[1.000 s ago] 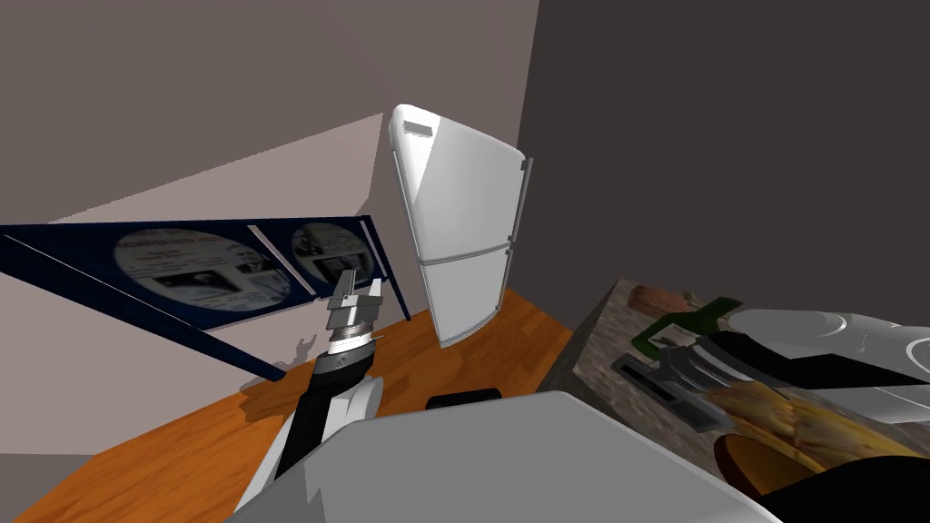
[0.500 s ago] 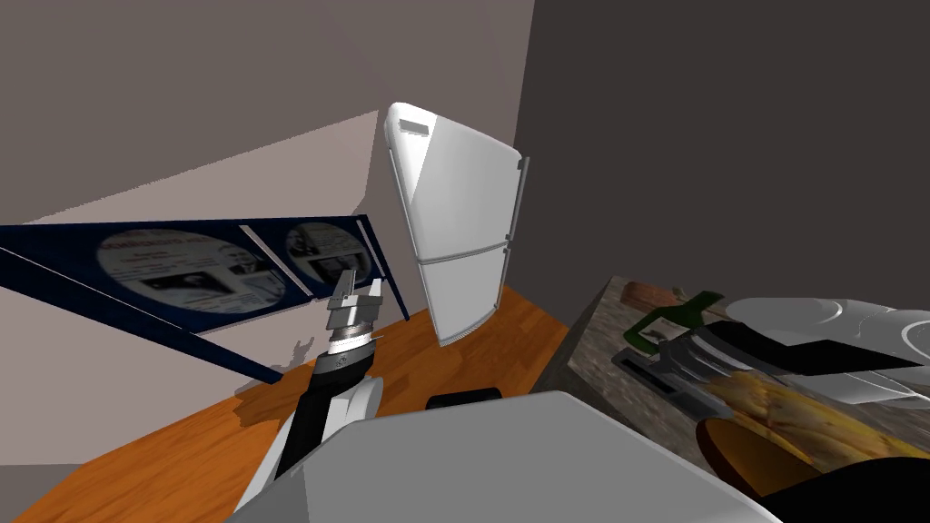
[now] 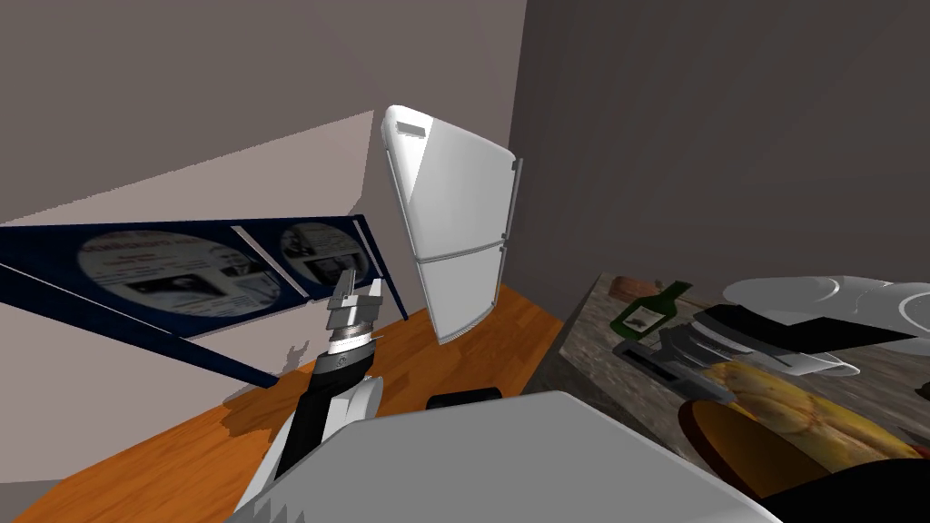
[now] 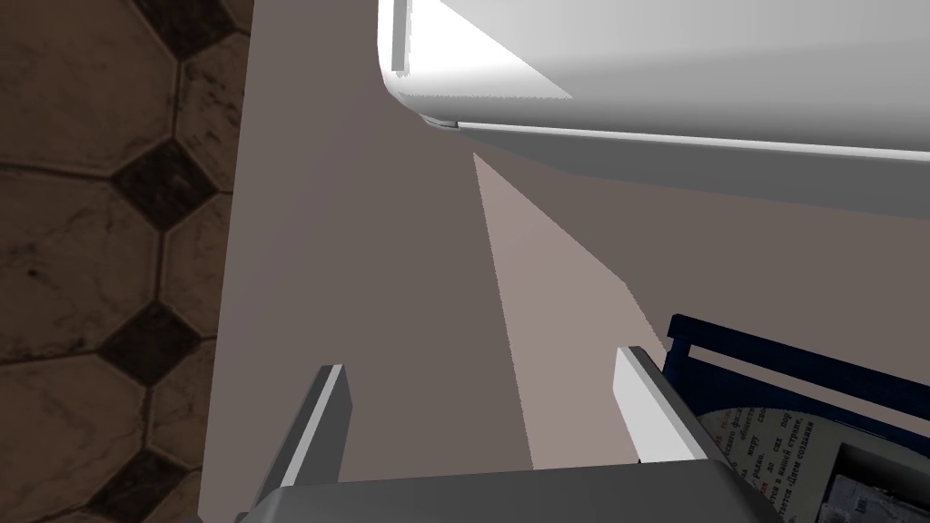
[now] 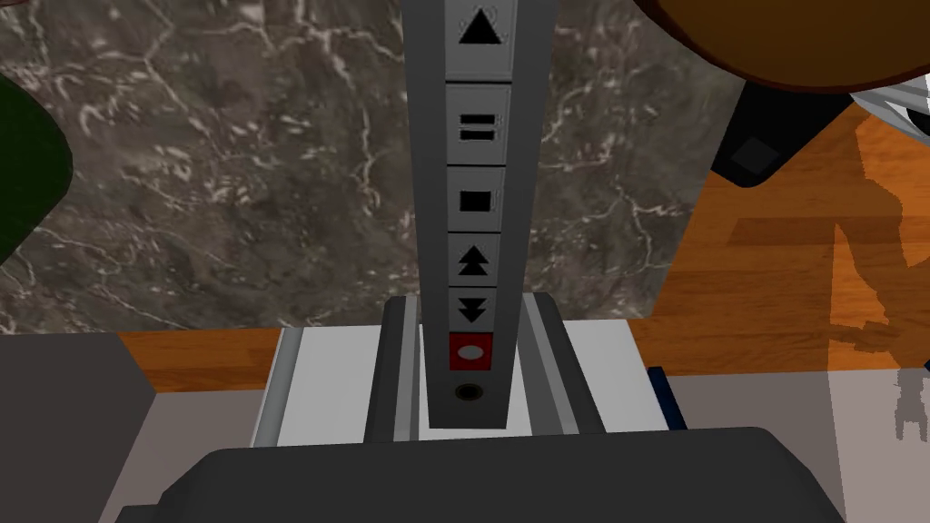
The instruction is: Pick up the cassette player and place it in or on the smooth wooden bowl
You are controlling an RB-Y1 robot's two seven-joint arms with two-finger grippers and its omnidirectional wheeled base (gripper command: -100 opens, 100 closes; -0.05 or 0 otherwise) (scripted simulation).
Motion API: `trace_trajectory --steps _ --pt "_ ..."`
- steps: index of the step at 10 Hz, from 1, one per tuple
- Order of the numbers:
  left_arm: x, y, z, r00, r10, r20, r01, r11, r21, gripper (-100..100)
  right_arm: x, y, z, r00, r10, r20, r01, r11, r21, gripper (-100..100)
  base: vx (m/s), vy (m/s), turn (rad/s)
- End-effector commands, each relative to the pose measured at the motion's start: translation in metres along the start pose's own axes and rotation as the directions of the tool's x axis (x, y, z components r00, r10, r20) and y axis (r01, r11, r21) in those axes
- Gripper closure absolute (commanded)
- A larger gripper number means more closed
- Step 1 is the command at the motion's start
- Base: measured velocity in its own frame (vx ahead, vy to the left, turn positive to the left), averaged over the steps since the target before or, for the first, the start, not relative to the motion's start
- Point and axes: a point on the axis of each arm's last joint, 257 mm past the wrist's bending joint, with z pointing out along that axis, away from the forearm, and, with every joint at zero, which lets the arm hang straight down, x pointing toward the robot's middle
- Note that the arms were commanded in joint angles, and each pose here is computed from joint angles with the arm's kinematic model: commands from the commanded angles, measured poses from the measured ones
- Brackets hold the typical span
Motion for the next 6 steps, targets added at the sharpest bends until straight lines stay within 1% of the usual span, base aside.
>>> trace_trajectory --steps 1,3,5,6 --pt "0.000 0.000 0.000 1.000 0.000 0.000 0.000 1.000 0.000 0 -0.006 -0.001 -0.011 1.000 -0.008 -0.008 0.008 1.000 0.003 100 -0.068 0.012 -0.047" --pt "0.000 0.000 0.000 1.000 0.000 0.000 0.000 1.000 0.000 0 -0.011 -0.004 -0.020 1.000 -0.016 -0.014 0.016 1.000 0.009 100 -0.052 0.008 -0.042" --pt "0.000 0.000 0.000 1.000 0.000 0.000 0.000 1.000 0.000 0 -0.021 -0.007 -0.038 0.999 -0.031 -0.026 0.031 0.999 0.018 100 -0.057 0.013 -0.063" --pt "0.000 0.000 0.000 1.000 0.000 0.000 0.000 1.000 0.000 0 -0.023 -0.007 -0.042 0.999 -0.034 -0.029 0.035 0.999 0.020 100 -0.059 0.010 -0.038"
